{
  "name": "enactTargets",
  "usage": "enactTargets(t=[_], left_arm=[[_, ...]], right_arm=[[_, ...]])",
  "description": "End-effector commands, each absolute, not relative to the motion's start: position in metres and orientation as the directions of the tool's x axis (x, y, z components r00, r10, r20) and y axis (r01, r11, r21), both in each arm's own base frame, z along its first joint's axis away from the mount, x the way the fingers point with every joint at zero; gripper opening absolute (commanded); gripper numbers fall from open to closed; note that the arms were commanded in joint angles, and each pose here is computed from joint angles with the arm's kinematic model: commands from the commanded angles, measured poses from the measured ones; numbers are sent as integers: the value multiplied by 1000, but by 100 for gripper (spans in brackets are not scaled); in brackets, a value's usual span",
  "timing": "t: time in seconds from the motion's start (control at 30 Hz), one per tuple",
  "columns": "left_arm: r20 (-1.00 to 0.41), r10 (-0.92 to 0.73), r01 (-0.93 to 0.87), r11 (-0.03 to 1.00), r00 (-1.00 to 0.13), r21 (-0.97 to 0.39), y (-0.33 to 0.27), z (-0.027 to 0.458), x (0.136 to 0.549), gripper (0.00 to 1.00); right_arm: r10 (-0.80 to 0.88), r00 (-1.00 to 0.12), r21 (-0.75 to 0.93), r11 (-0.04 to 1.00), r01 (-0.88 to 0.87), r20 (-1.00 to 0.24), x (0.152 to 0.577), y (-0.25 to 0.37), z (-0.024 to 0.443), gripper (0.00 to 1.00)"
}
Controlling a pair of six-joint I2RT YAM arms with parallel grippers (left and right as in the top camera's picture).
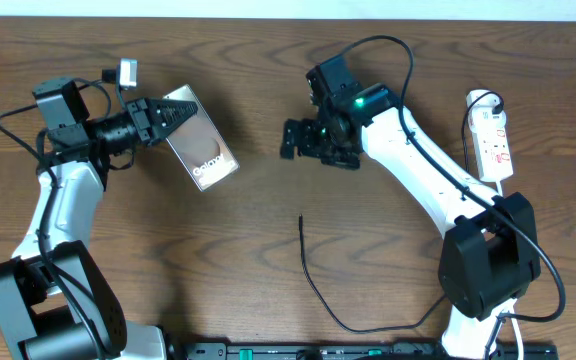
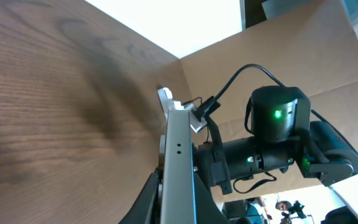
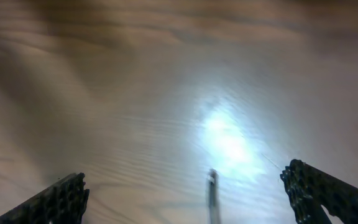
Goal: Plug charger to phone and switch on socket
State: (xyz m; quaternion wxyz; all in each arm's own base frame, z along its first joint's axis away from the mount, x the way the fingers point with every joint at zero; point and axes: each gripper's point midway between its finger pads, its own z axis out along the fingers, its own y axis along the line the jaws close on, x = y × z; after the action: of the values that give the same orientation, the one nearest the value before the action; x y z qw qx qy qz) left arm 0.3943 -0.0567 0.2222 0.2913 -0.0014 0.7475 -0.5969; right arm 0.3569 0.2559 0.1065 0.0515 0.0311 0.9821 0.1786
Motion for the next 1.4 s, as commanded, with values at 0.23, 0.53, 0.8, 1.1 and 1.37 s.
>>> enactTargets(t=[0.23,0.53,0.8,1.1,1.37], left_arm=[[-464,-334,379,290,-821,-879,-54,222,391,8],[-464,-345,375,296,-816,-879,-49,222,392,7],[-457,-367,360,302,-810,-882,-39,222,392,7],[-452,-368,355,301,-813,-885,-39,221,392,8],[-448,-369,352,300,-814,-887,-39,220,392,7]], right_arm=[[83,-996,151,985,84,14,299,252,59,99],[36,-999,137,990,40,33,266,267,26,99],[3,-1000,146,989,3,3,264,277,24,99],[76,-996,112,991,80,40,257,272,11,79],[86,-994,90,992,92,65,250,268,3,72]])
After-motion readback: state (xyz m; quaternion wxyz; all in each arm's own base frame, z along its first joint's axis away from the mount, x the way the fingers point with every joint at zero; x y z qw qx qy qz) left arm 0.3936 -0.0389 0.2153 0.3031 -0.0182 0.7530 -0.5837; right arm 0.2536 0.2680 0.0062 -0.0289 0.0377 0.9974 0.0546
